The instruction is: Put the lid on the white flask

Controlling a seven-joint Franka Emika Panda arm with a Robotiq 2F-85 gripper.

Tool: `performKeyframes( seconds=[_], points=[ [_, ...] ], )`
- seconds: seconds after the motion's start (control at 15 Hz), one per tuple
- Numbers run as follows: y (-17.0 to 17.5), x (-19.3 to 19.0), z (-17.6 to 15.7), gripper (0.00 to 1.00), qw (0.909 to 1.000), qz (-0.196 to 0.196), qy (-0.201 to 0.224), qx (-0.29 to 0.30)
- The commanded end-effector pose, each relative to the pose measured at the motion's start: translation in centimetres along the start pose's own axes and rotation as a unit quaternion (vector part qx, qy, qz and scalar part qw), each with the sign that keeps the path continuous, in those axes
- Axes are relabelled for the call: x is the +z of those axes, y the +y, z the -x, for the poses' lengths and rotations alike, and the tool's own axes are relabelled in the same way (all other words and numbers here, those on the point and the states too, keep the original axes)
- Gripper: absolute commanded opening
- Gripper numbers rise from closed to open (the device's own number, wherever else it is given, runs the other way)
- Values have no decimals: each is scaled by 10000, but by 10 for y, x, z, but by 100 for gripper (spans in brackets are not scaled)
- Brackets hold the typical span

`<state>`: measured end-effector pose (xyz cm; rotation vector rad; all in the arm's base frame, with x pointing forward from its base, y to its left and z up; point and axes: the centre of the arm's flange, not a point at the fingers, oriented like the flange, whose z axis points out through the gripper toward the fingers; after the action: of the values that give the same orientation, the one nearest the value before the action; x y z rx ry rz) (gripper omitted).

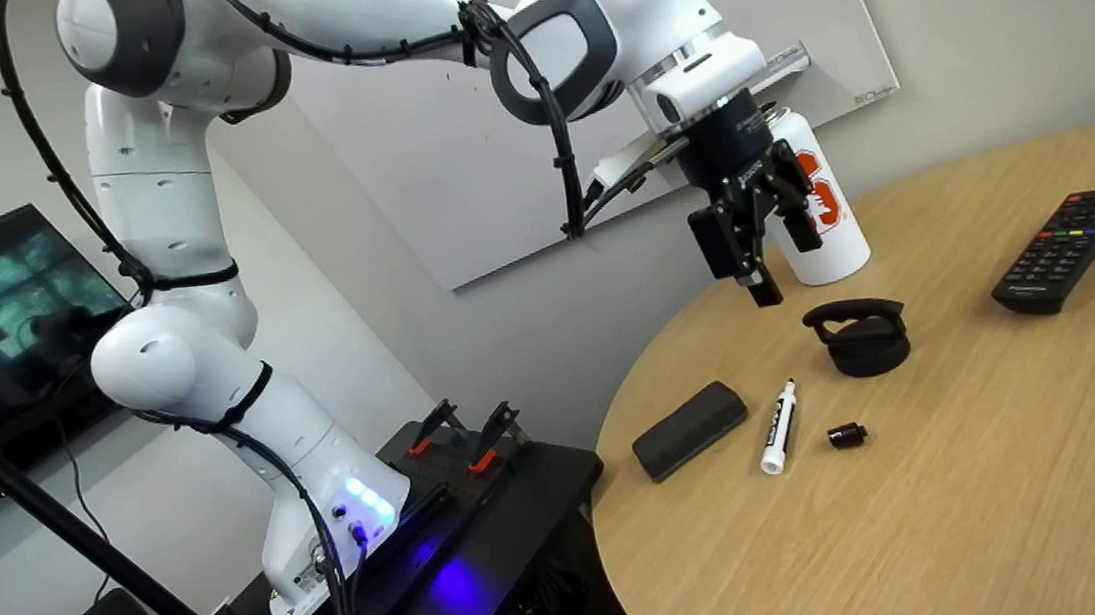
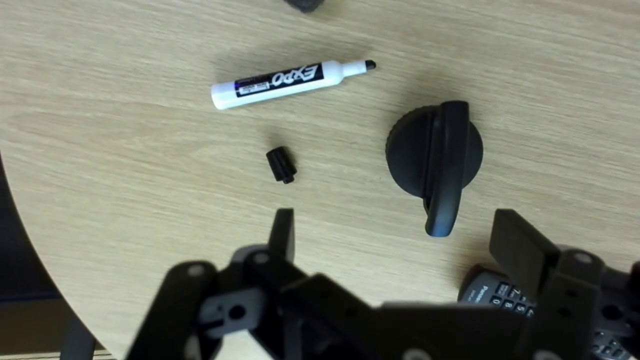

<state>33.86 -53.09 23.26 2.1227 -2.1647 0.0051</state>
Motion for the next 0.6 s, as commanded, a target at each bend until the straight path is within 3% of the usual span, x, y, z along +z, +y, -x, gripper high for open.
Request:
performKeyframes(
  seconds=[0.0, 0.33, 0.53],
  points=[
    [-7, 13, -13, 100, 9997, -188, -22, 140],
    [-17, 31, -14, 100, 9979, -393, -199, 481],
    [-13, 32, -8, 100, 9986, -259, -241, 389]
  ],
)
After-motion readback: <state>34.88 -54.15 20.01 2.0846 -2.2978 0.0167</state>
